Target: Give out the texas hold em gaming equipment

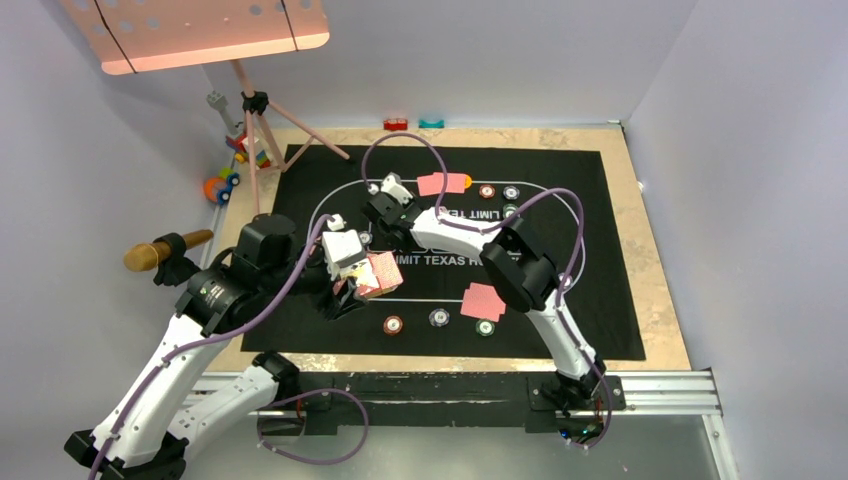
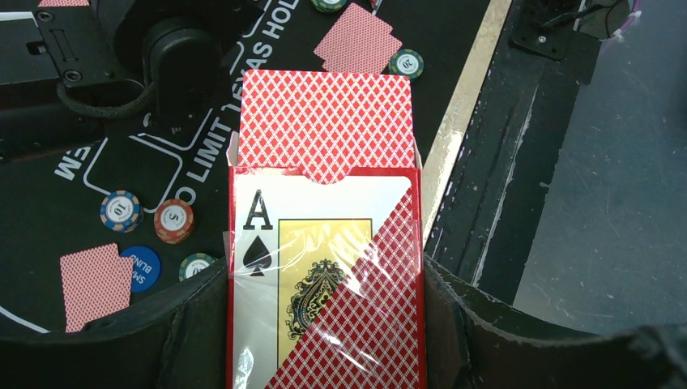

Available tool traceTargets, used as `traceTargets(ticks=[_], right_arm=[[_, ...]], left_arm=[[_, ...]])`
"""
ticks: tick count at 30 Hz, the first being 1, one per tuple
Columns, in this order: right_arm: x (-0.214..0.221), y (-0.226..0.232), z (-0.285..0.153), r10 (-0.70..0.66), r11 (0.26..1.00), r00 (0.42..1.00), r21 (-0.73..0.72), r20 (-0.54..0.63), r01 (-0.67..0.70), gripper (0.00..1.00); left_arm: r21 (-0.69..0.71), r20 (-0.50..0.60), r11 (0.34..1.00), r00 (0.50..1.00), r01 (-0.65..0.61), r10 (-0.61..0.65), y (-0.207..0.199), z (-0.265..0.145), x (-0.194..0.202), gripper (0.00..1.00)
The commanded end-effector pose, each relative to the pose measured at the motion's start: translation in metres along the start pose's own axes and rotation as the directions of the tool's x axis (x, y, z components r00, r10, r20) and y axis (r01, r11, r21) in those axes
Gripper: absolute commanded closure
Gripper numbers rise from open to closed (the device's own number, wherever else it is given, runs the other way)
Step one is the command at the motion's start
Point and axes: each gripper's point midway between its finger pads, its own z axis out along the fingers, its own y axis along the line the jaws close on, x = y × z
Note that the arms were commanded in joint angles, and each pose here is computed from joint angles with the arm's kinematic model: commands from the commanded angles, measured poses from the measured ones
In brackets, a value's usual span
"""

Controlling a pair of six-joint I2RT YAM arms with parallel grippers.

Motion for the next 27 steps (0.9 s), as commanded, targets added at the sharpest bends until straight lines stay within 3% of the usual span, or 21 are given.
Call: traceTargets(ticks=[1, 7, 19, 27], right_arm=[[-0.025, -0.004, -0.010, 0.069, 0.998, 0.995, 0.005, 0.068, -0.070, 1.00], [-0.020, 0.036, -0.018, 0.077, 0.985, 0.995, -0.157, 0.056, -0.068, 1.00], [-0.002, 0.082, -0.029, 0.061, 0.915, 0.998, -0.400, 0.013, -0.050, 0.74], [0.005, 0.087, -0.040, 0.069, 0.880, 0.998, -0.469, -0.012, -0.066, 0.54]], left_arm=[[-0.002, 0.080, 1.000, 0.996, -0.031, 0.031, 0.000, -0.007, -0.025, 1.00], [0.000, 0.080, 1.000, 0.996, -0.031, 0.030, -0.001, -0.007, -0.023, 1.00], [0.021, 0.083, 0.999, 0.996, -0.036, 0.034, -0.007, -0.009, -0.022, 1.00], [0.027, 0.082, 0.999, 0.996, -0.044, 0.042, -0.009, -0.010, -0.021, 1.00]])
